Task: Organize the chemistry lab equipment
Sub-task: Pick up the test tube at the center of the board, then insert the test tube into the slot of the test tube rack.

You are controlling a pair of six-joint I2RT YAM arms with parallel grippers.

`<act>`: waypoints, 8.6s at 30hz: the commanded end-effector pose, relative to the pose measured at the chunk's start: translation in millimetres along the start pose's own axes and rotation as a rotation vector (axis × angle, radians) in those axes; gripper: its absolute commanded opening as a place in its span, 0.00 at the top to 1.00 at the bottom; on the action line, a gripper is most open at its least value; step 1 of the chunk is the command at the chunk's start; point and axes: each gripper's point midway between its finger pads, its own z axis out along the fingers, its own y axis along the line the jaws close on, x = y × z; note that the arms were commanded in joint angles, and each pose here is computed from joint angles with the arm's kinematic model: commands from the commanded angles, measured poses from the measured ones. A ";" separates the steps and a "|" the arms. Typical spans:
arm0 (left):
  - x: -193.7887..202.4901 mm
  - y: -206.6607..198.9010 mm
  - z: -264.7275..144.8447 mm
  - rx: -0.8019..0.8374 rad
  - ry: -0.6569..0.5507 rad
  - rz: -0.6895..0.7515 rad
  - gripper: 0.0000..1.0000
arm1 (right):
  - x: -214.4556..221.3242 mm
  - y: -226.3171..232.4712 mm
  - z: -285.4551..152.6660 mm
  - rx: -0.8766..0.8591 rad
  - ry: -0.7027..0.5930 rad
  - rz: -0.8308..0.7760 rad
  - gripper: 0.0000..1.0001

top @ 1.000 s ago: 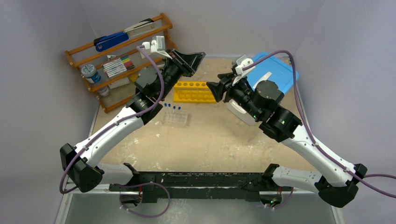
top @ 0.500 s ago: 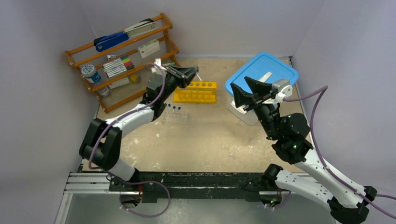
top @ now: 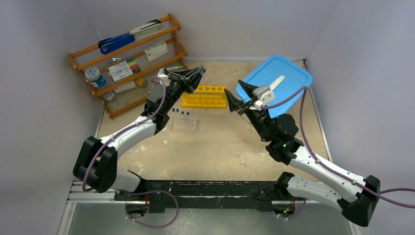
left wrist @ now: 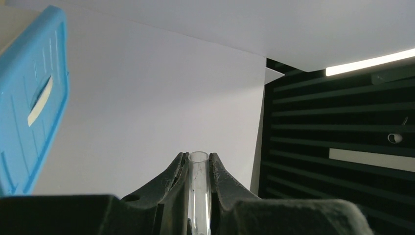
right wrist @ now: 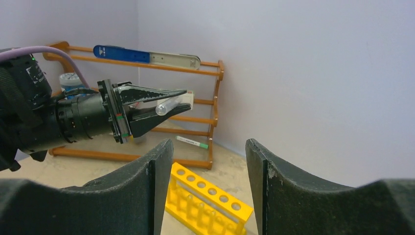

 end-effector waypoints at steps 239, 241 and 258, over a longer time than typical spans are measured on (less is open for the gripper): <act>-111.0 -41.7 -181.9 -0.516 -0.771 1.086 0.60 | 307.1 -36.7 54.3 0.097 0.958 0.040 0.86; -110.6 -41.8 -182.0 -0.515 -0.770 1.084 0.60 | 308.7 -36.0 52.1 0.094 0.967 0.041 0.85; -111.1 -31.2 -180.2 -0.519 -0.746 1.076 0.60 | 300.8 -33.8 35.9 0.089 0.981 0.059 0.86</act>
